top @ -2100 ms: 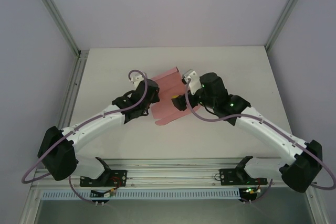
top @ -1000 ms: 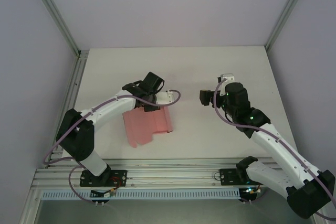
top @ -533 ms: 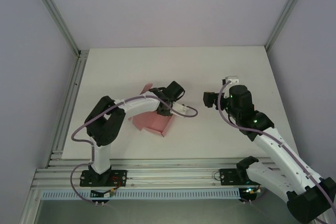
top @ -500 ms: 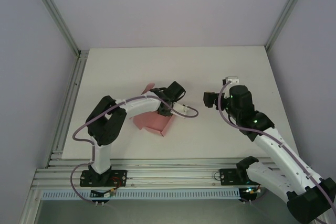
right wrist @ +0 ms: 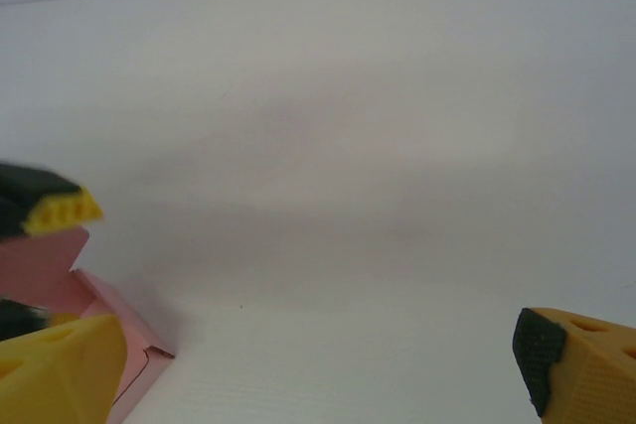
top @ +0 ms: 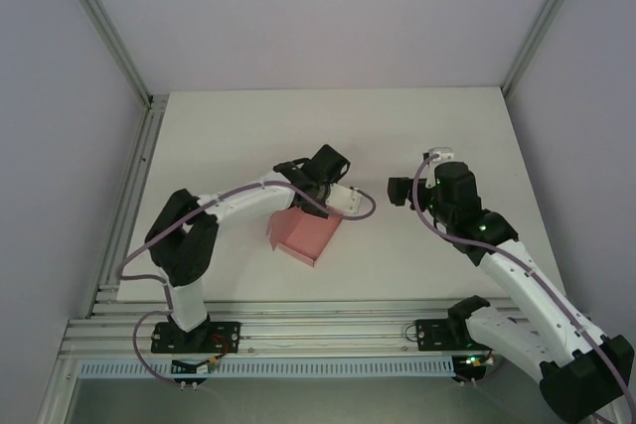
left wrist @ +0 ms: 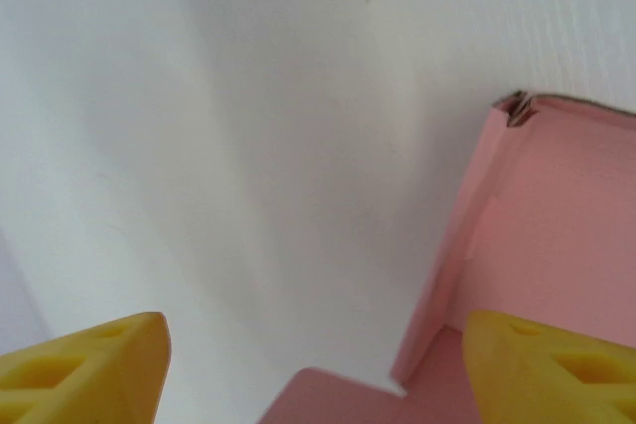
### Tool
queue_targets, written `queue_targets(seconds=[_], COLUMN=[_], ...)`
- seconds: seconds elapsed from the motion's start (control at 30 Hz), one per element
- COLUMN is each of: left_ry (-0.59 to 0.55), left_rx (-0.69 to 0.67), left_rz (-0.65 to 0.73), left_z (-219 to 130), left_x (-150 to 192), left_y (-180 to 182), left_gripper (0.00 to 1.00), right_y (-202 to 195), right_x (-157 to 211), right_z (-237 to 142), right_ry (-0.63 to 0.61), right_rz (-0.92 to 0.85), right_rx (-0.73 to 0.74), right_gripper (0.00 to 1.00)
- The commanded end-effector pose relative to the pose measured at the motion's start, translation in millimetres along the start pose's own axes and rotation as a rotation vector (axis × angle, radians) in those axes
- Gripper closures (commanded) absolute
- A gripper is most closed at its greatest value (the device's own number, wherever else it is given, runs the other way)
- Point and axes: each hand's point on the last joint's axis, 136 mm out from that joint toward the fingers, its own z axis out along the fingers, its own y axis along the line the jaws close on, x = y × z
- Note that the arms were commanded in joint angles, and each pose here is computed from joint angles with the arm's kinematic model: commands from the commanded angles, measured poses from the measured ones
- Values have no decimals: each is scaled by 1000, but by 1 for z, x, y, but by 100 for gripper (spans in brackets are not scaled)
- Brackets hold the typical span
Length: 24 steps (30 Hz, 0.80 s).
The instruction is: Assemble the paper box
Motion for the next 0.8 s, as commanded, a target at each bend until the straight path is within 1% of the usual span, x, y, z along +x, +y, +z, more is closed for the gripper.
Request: queue_targets(seconds=[0.0,0.07,0.13,0.17,0.23,0.27,0.3,0.37,0.43,0.5,0.57,0.6,0.67,0.7,0.77], left_ry=[-182,-258,-299,-307,-310,-289,-287,-220,-163,-143,-139,-117,-41,23,92], left_rx=[-101,-165,-251,-289,-383,-429,-504,-596,-653,-692,-669,-660,-700,-694,-702], left_rz=[-142,-269,-465,-568,-807,-921,-1034,-1255,-1437,-1638,-1827,-1912,-2025,-2050,-2061], left_z=[-49,-74,-98,-108,-126,-131,-140,-147,-146,-140,-133,-130,-129,-126,-122], left_x=[-32,-42,-39,-32,-5,15,35,85,132,177,210,227,254,263,272], left_y=[29,51,83,99,130,139,153,157,143,116,86,67,37,17,-5], left_gripper=[0,0,0,0,0,0,0,0,0,0,0,0,0,0,0], right_y=[14,22,38,47,69,77,87,102,117,130,140,145,151,156,163], right_x=[5,6,10,12,14,15,16,14,13,13,15,16,13,11,10], right_z=[7,12,17,20,21,22,22,25,28,35,43,49,61,70,85], right_ry=[47,70,100,113,128,130,130,113,101,98,108,118,137,146,177], right_rz=[-34,-56,-110,-138,-212,-266,-317,-419,-515,-595,-661,-693,-736,-757,-792], right_rx=[-79,-120,-210,-261,-388,-446,-503,-600,-699,-797,-878,-917,-963,-979,-996], right_gripper=[0,0,0,0,0,0,0,0,0,0,0,0,0,0,0])
